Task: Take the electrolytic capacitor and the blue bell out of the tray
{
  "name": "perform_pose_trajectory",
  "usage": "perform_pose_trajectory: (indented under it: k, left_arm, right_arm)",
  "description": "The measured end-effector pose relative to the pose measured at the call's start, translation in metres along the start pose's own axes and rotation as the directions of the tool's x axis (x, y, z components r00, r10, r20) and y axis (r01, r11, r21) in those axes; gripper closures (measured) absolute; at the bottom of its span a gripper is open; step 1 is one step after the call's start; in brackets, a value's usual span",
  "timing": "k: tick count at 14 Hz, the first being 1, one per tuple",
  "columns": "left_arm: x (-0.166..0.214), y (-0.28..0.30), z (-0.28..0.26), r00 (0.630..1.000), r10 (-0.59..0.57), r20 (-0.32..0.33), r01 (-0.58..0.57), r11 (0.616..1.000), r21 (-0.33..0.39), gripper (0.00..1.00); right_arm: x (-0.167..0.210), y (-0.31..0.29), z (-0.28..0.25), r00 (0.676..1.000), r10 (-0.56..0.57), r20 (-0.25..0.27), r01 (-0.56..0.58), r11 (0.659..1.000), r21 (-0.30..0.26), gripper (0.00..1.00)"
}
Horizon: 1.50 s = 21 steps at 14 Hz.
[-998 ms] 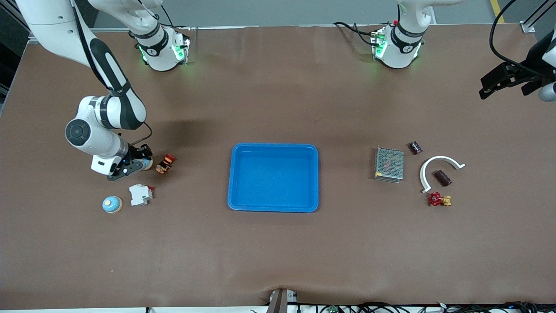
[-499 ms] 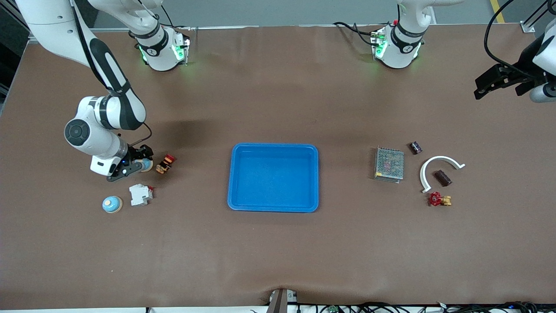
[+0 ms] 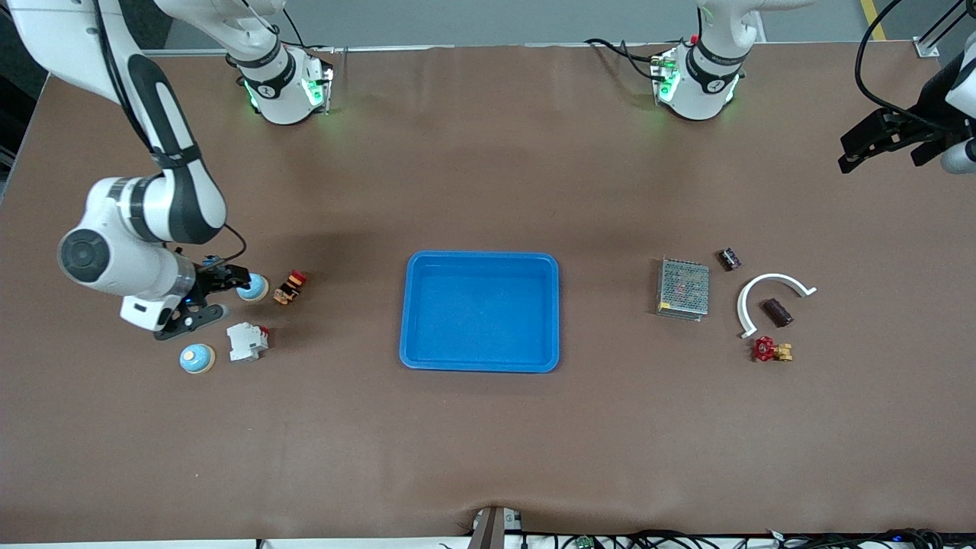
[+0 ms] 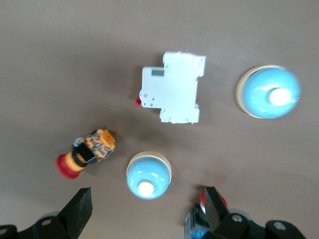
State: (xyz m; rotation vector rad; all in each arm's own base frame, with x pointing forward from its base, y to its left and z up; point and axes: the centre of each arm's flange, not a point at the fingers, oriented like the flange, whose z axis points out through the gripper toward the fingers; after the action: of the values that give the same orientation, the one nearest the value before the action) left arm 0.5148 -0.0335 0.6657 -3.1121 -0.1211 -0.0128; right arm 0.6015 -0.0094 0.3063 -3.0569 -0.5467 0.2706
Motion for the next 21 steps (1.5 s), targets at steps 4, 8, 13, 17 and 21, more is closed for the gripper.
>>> perform_pose_trajectory:
  k: [4,8,13,17,21]
  left_arm:
    - [0.001,-0.002,-0.006,1.0,-0.004,-0.012,0.004,1.0,-0.002,0.0]
    - [0.001,-0.004,-0.004,1.0,-0.007,-0.004,0.007,1.0,-0.001,0.0]
    - [0.002,-0.004,-0.003,1.0,-0.007,-0.003,0.007,1.0,-0.001,0.0]
    - [0.002,-0.004,-0.004,1.0,-0.007,-0.003,0.007,1.0,-0.001,0.0]
    - [0.002,-0.004,-0.004,1.0,-0.006,-0.005,0.006,1.0,-0.001,0.0]
  right_arm:
    - [0.002,-0.003,-0.079,0.989,0.136,0.058,-0.137,0.99,0.017,0.0]
    - [-0.019,-0.013,-0.193,0.982,0.177,0.069,-0.179,0.984,0.019,0.0]
    - [-0.072,-0.014,-0.274,0.974,0.226,-0.017,-0.226,0.974,0.011,0.0]
    - [-0.096,-0.013,-0.303,0.941,0.332,-0.068,-0.332,0.943,0.015,0.0]
    - [-0.106,-0.015,-0.314,0.925,0.37,-0.088,-0.369,0.929,0.02,0.0]
